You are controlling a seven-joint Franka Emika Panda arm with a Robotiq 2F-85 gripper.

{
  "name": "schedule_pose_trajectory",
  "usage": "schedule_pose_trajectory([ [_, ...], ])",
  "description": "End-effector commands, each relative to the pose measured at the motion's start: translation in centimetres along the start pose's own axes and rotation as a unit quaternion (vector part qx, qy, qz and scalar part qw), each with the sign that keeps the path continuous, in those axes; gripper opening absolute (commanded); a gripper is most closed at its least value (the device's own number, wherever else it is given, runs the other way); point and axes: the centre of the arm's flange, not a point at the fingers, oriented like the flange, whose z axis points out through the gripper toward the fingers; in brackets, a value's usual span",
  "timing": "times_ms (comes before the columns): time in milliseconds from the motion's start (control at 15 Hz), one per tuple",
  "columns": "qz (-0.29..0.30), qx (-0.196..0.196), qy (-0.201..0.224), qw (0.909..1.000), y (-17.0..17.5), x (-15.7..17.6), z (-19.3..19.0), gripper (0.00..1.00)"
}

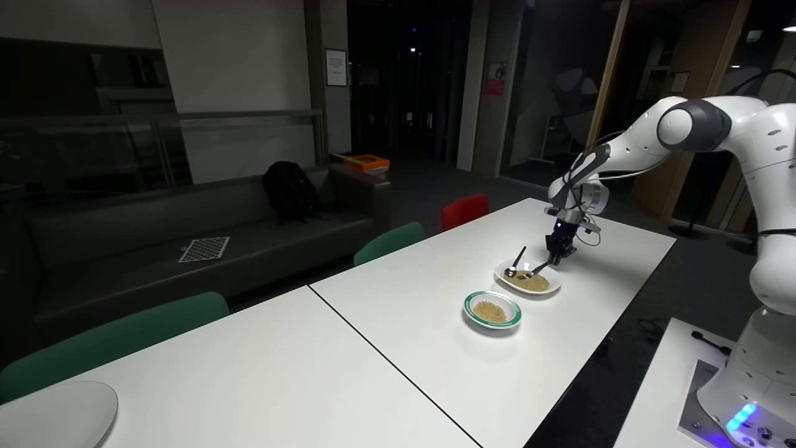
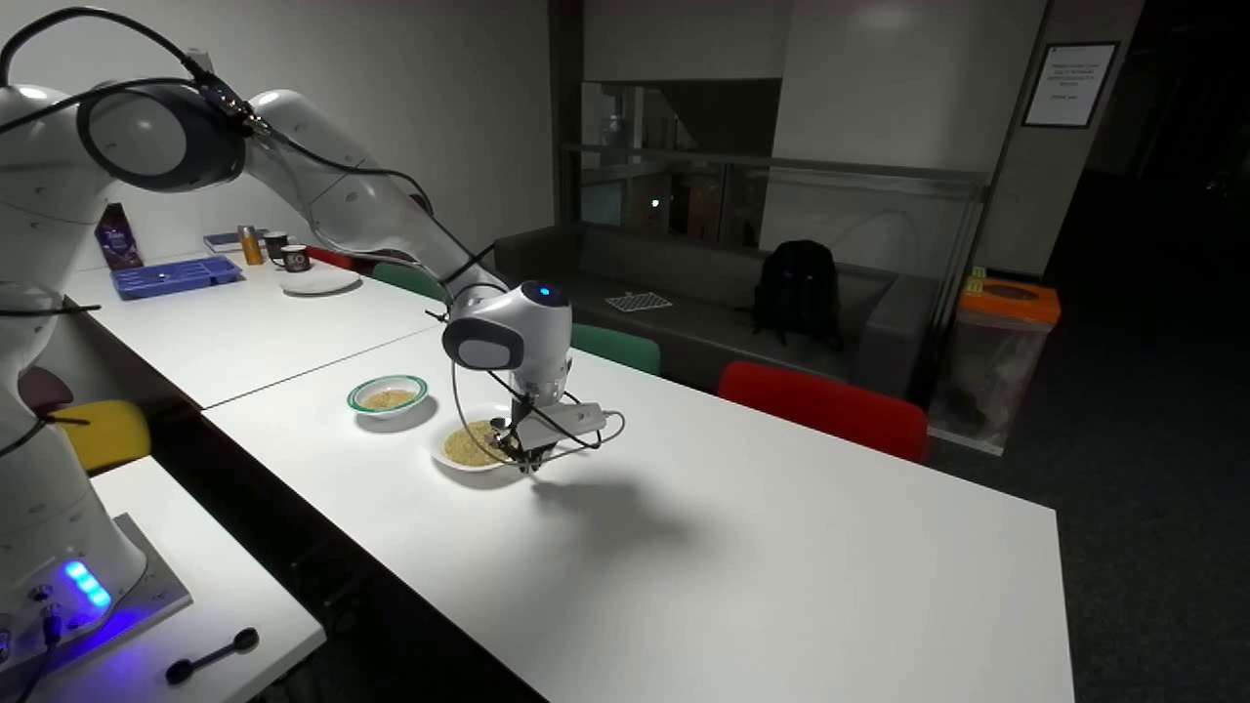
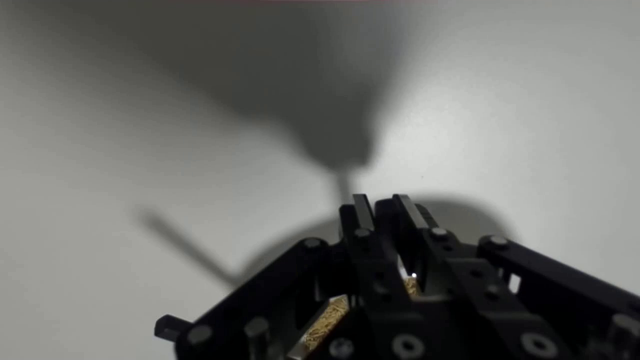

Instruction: Use the fork to stir the bowl

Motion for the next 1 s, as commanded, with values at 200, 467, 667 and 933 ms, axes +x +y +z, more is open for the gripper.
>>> schedule_pose_trajectory([
  [200,0.012,0.006,-0.004,0.9999,0.2,0.3,-1.2,0.03],
  [467,0.014,0.006,-0.007,0.9999,0.2,0.5,-1.5,0.03],
  [667,0.011,0.004,-0.011,0.9999,0.1,0.8,-2.0,0.03],
  [933,0.005,0.001,-0.021,0.9998,0.3,1.4,-2.9,0.03],
])
